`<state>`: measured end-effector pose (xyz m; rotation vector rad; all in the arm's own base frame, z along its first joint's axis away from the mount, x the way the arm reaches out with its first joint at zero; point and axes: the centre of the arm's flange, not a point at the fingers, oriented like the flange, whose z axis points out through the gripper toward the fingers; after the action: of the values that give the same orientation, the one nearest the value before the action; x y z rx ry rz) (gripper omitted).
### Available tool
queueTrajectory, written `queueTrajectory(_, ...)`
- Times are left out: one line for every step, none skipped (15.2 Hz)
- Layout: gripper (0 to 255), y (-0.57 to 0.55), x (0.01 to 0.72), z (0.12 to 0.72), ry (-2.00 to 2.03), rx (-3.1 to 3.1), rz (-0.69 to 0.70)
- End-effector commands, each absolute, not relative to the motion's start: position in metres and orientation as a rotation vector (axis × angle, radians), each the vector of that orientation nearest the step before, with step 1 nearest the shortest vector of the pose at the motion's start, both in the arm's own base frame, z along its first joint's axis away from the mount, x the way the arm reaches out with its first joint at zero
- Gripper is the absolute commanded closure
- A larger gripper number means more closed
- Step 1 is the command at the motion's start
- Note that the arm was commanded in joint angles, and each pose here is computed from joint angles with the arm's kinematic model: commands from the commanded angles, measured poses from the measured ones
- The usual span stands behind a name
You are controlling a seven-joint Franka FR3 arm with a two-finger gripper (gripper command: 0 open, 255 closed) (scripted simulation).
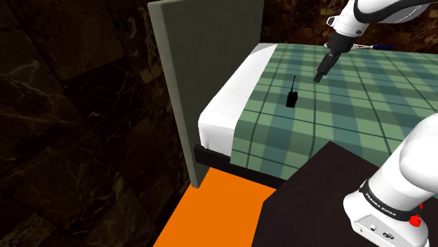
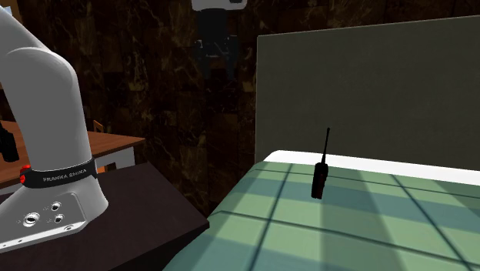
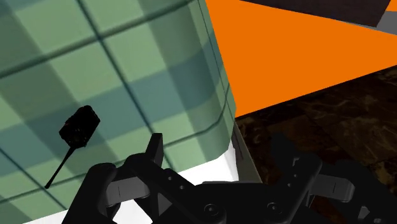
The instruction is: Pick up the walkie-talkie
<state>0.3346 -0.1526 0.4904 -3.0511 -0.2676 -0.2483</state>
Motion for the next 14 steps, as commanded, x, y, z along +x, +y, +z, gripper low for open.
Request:
queueTrajectory(0,-0.174,0.341,0.472,-0.305,-3.038,-0.281)
queueTrajectory(0,-0.184,0.345,0.464,-0.322,-3.030,-0.295)
queueTrajectory(0,-0.194,0.349,0.456,-0.340,-3.022,-0.309)
queueTrajectory(0,-0.204,0.354,0.448,-0.357,-3.014,-0.323)
queueTrajectory(0,-0.214,0.358,0.440,-0.374,-3.006,-0.336)
queueTrajectory(0,-0.224,0.363,0.432,-0.391,-2.998,-0.350)
queueTrajectory(0,-0.233,0.368,0.423,-0.407,-2.990,-0.364)
queueTrajectory(0,-0.243,0.373,0.415,-0.424,-2.981,-0.378)
queueTrajectory(0,-0.253,0.379,0.407,-0.441,-2.972,-0.391)
queueTrajectory(0,-0.262,0.384,0.399,-0.458,-2.963,-0.405)
queueTrajectory(0,-0.271,0.390,0.391,-0.474,-2.954,-0.418)
queueTrajectory(0,-0.280,0.396,0.383,-0.491,-2.945,-0.432)
queueTrajectory(0,-0.290,0.402,0.375,-0.507,-2.936,-0.445)
queueTrajectory(0,-0.299,0.409,0.366,-0.523,-2.926,-0.458)
